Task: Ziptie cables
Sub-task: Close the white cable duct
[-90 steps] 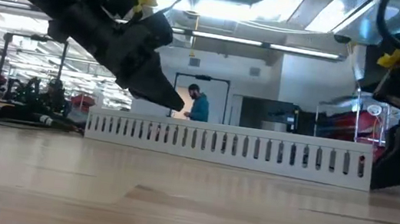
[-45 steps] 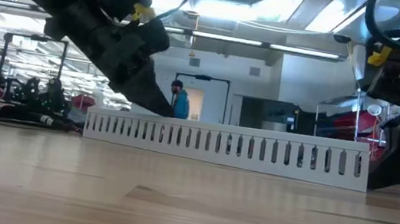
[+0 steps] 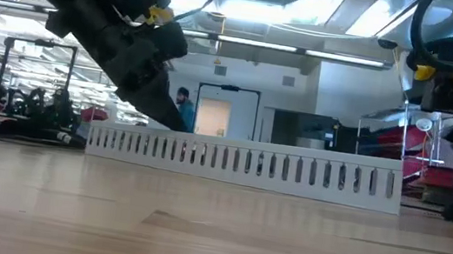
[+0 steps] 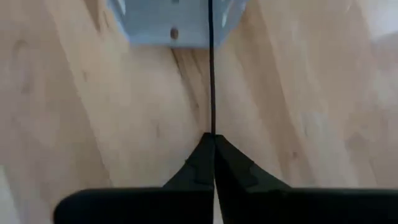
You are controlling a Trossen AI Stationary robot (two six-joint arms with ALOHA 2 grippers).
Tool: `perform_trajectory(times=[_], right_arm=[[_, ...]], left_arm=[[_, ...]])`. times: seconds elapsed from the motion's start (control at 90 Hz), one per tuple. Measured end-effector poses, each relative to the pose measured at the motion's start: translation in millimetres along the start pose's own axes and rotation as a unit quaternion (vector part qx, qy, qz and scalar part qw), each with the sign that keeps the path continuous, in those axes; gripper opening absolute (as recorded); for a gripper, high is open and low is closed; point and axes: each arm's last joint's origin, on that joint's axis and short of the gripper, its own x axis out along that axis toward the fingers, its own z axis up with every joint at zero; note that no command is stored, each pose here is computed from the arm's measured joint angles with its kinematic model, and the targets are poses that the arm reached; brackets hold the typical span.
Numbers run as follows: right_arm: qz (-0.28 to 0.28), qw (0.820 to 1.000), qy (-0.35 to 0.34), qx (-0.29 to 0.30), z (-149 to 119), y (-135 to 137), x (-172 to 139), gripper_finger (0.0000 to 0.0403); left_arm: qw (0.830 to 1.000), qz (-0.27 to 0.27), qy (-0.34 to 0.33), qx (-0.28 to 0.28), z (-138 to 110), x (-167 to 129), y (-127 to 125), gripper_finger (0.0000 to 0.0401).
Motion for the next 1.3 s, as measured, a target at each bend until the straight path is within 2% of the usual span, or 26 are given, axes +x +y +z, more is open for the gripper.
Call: perform_trajectory(times=[0.356, 0.644, 1.0, 1.122, 1.211, 1.3], right_arm=[[0.003, 0.992, 0.129, 0.002, -13.2, 5.6, -19.2, 0.0], [0.016, 0.984, 0.175, 0.029, -37.1, 19.3, -33.1, 0.0], [0.011, 0.98, 0.193, 0.054, -61.1, 27.0, -42.9, 0.0], [0.001, 0.985, 0.161, 0.067, -59.3, 26.3, -42.2, 0.0002], [-0.001, 0.986, 0.146, 0.075, -54.9, 25.5, -40.7, 0.002], [-0.005, 0.987, 0.138, 0.076, -53.4, 24.7, -40.4, 0.0056]], left_arm=[[1.0, 0.002, 0.001, -0.001, -0.7, 0.3, 0.1, 0.0049], [1.0, 0.002, 0.001, -0.001, -0.7, 0.5, 0.2, 0.0049], [1.0, 0.002, -0.001, -0.001, -0.6, 0.5, 0.2, 0.0049], [1.0, 0.001, -0.007, 0.0, -0.2, 0.6, 0.0, 0.0049], [1.0, 0.0, -0.015, -0.003, 0.7, 1.0, -0.1, 0.0055], [1.0, 0.0, -0.018, -0.009, 1.0, 1.1, -0.2, 0.0075]])
